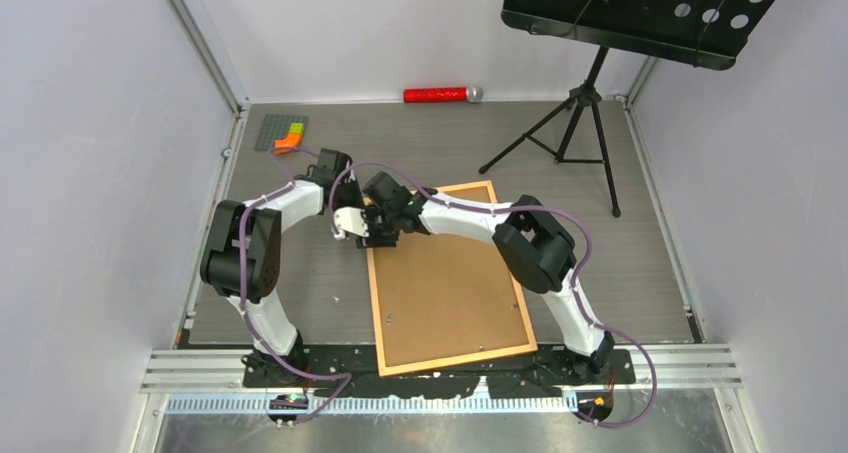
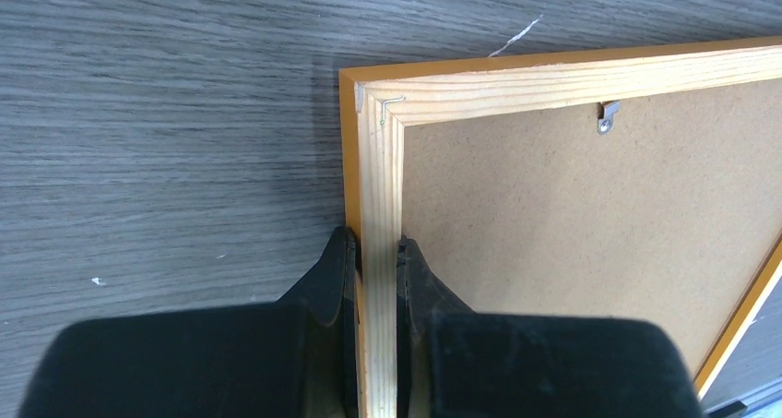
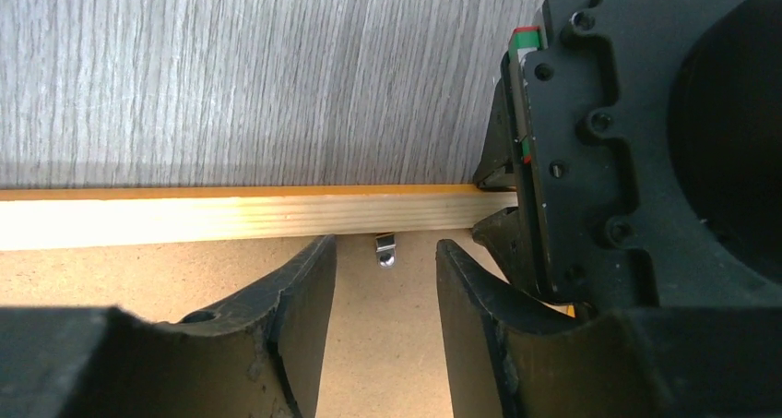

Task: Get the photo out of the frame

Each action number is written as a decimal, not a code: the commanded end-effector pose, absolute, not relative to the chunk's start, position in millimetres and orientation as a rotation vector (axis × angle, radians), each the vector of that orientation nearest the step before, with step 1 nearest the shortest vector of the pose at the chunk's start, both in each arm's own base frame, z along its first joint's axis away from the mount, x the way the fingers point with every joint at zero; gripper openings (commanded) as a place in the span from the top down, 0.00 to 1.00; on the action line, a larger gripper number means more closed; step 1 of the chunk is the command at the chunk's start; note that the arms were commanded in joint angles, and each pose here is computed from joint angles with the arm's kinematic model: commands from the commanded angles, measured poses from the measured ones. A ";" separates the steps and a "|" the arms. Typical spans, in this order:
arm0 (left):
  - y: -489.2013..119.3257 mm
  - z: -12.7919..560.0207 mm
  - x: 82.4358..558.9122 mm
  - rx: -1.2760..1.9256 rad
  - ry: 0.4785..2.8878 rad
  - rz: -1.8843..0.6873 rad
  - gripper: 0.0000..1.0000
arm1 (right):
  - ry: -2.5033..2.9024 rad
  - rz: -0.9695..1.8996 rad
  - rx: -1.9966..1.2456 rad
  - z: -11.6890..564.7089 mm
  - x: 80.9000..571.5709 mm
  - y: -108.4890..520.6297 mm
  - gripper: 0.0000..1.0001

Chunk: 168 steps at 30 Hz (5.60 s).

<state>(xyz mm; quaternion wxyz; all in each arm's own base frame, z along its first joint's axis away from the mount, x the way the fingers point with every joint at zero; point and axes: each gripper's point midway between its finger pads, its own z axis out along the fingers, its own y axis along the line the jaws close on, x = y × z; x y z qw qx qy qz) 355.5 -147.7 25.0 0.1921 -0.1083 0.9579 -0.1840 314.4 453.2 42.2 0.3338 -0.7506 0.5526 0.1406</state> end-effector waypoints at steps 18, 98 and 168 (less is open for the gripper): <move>-190.4 37.9 280.4 -0.356 2.906 -0.930 1.00 | 1.610 0.090 -1.644 50.4 376.5 470.5 0.72; -175.4 15.4 381.7 -0.352 2.914 -0.637 0.89 | 1.799 0.547 -0.999 115.4 361.5 431.5 0.57; -148.9 97.0 423.5 -0.266 2.724 -0.501 0.01 | 2.125 0.198 -0.009 90.9 338.4 145.6 0.03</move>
